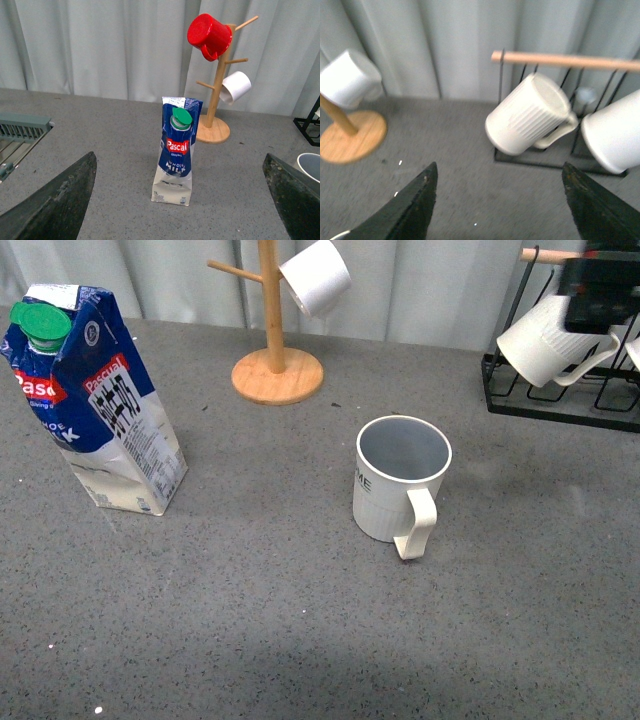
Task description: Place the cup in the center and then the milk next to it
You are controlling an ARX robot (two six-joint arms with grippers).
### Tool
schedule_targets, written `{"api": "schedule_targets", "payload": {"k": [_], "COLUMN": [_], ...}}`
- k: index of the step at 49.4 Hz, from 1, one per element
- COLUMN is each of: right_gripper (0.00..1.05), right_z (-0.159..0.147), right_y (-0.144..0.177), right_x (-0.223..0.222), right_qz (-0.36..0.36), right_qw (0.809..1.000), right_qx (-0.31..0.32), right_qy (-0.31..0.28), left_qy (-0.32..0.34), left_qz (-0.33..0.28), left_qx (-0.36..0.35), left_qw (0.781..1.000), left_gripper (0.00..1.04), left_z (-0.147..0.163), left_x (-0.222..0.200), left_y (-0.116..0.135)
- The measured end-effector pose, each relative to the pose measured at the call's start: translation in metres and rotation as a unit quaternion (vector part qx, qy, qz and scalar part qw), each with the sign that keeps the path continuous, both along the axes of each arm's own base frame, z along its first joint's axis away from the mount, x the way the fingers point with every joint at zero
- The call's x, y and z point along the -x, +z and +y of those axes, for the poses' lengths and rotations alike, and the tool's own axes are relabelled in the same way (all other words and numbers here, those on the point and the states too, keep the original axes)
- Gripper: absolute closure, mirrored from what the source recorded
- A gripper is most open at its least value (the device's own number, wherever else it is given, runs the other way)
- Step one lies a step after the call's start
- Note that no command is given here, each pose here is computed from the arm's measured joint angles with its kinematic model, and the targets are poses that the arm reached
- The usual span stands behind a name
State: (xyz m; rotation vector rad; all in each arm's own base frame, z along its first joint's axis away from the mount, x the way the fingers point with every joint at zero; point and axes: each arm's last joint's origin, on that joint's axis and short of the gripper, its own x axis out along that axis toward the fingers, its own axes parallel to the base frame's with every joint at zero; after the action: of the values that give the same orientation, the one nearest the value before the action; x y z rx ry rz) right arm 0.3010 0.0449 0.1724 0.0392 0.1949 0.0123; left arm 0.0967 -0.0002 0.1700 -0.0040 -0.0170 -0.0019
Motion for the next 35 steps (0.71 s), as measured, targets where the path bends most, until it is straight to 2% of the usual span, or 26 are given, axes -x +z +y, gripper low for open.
{"api": "schedule_targets", "payload": {"k": [3, 6, 17, 25, 35], "right_gripper": [0.49, 0.63, 1.02, 1.04, 1.04], "right_z": [-0.015, -0.024, -0.032, -0.044, -0.045], "right_y": [0.014, 0.023, 0.008, 0.005, 0.0], "right_x": [0.028, 0.057, 0.094, 0.114, 0.13], "right_qz": [-0.067, -0.097, -0.088, -0.093, -0.089], "right_qw": [0.998, 0.995, 0.996, 0.995, 0.996], "right_qx": [0.006, 0.01, 0.018, 0.02, 0.02], "right_qy": [-0.007, -0.011, -0.005, -0.007, -0.008], "left_qy": [0.001, 0.0, 0.0, 0.0, 0.0], "left_qz": [0.0, 0.0, 0.0, 0.0, 0.0], "left_qx": [0.0, 0.0, 0.0, 0.0, 0.0], "left_qw": [1.0, 1.0, 1.0, 1.0, 1.0], "left_gripper": [0.07, 0.07, 0.07, 0.07, 0.07], "left_z": [0.0, 0.0, 0.0, 0.0, 0.0], "left_x": [0.0, 0.0, 0.0, 0.0, 0.0], "left_y": [0.0, 0.0, 0.0, 0.0, 0.0]}}
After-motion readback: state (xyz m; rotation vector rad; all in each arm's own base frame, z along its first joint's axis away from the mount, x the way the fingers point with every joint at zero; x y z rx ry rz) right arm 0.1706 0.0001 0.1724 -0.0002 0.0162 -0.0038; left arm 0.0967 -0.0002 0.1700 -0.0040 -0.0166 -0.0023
